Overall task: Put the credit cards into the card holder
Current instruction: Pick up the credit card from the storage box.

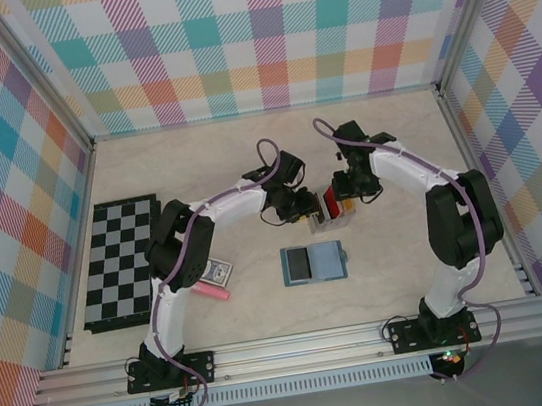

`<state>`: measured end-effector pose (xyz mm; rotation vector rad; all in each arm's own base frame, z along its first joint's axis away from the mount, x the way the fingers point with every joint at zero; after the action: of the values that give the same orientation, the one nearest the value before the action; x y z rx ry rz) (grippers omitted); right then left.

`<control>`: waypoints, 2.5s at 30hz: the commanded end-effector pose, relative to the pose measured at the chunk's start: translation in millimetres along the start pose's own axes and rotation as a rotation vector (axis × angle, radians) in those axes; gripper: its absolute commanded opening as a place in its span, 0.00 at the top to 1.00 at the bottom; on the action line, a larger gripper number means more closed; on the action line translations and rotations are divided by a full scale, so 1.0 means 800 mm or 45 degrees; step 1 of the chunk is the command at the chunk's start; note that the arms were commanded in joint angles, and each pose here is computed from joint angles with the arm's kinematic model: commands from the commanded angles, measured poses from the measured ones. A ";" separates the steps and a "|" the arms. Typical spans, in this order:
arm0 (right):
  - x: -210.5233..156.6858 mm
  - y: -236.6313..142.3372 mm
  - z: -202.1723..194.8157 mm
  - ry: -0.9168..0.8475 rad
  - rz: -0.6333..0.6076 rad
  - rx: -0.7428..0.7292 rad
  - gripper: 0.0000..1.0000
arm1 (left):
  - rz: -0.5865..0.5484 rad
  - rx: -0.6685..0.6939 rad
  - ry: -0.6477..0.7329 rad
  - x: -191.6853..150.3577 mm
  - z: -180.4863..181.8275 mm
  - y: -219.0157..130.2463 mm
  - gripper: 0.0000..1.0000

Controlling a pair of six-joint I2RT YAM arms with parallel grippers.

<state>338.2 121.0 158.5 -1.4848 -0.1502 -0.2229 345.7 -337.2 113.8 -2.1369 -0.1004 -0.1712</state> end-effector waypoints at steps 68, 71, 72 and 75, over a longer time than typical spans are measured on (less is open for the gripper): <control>0.003 -0.078 0.022 -0.036 -0.127 0.085 0.95 | 0.017 0.014 0.002 -0.009 0.009 -0.023 0.71; -0.001 -0.088 0.026 -0.020 -0.146 0.164 0.97 | -0.001 -0.012 0.010 -0.007 0.002 -0.031 0.69; -0.002 -0.091 0.028 -0.018 -0.145 0.190 0.98 | -0.009 -0.017 0.012 -0.006 0.000 -0.034 0.69; -0.007 -0.102 0.030 0.009 -0.161 0.256 0.99 | -0.042 -0.035 0.027 -0.004 -0.006 -0.047 0.65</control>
<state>321.9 135.6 225.6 -1.3681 -0.2582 -0.2824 337.6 -329.4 120.2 -2.1396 -0.0904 -0.1783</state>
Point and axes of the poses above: each hand's point on the last joint's axis, 136 mm out from that joint toward the fingers, its own y axis out along the fingers, its own z axis along the line the jaws close on, x = y × z, the point moved 8 cm from there along -y, back along the fingers, and after that the axes turned 6 degrees about y, right-handed, at the moved point
